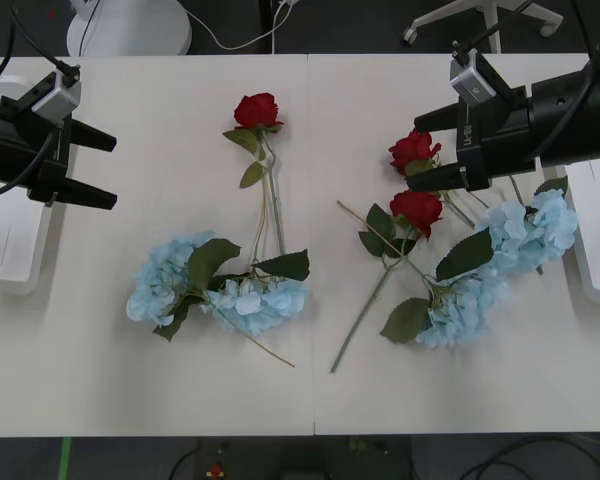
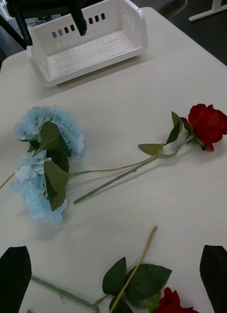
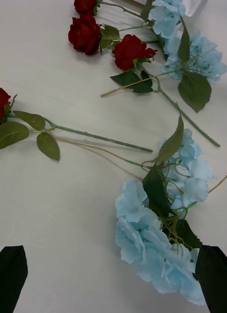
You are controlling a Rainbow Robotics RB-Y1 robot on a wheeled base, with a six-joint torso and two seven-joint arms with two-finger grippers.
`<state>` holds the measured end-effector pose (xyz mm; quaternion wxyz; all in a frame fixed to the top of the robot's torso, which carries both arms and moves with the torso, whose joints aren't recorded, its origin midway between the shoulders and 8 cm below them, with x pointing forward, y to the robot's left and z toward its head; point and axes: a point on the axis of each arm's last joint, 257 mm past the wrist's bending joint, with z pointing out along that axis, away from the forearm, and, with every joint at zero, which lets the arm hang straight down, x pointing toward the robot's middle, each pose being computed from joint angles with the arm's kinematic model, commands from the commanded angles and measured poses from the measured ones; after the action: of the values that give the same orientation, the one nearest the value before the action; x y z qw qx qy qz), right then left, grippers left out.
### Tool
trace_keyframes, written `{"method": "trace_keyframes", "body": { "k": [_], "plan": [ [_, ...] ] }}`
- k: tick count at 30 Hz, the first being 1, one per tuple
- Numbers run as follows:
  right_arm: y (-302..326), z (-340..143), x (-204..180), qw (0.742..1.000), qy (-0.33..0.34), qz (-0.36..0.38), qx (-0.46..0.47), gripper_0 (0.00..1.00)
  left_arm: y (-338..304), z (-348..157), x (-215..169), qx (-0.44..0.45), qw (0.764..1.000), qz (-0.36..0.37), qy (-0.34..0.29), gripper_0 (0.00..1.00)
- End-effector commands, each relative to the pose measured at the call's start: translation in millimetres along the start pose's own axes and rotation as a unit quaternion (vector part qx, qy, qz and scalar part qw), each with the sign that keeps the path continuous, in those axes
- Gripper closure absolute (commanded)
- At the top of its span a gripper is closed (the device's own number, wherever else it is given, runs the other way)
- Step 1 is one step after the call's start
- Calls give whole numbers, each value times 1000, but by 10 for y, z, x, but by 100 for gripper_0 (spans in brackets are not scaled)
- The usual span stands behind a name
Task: Put the red flowers into the right box and the blue flowers into the left box
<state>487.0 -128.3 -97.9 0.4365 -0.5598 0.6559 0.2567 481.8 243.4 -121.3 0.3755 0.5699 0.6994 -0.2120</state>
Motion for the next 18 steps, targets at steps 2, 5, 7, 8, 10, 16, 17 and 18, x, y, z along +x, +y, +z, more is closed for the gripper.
{"method": "trace_keyframes", "body": {
  "k": [2, 5, 7, 8, 10, 16, 17, 18],
  "plan": [
    [-42, -145, 283, 998, 52, -25, 6, 0, 76, -143, -291, -10, 1000, 11, 1, 0],
    [-87, -207, 336, 996, 77, -40, 9, 0, 97, -194, -396, -19, 999, 32, 6, 0],
    [-151, -269, 281, 995, 82, -52, 15, 0, 63, -157, -526, -19, 998, 59, 9, 0],
    [-168, -280, 276, 995, 83, -55, 18, 0, 43, -134, -556, -17, 998, 65, 10, 0],
    [-270, -314, 277, 993, 98, -48, 34, 0, -3, -56, -706, -23, 995, 96, 8, 0],
    [-615, -353, 333, 977, 125, 146, 98, 0, -55, 97, -931, -58, 998, -11, 23, 0],
    [-717, -367, 345, 969, 127, 183, 111, 0, -65, 103, -951, -67, 996, -49, 28, 0],
    [-780, -387, 355, 964, 130, 198, 118, 0, -66, 111, -953, -71, 994, -73, 30, 0]
  ]
}}
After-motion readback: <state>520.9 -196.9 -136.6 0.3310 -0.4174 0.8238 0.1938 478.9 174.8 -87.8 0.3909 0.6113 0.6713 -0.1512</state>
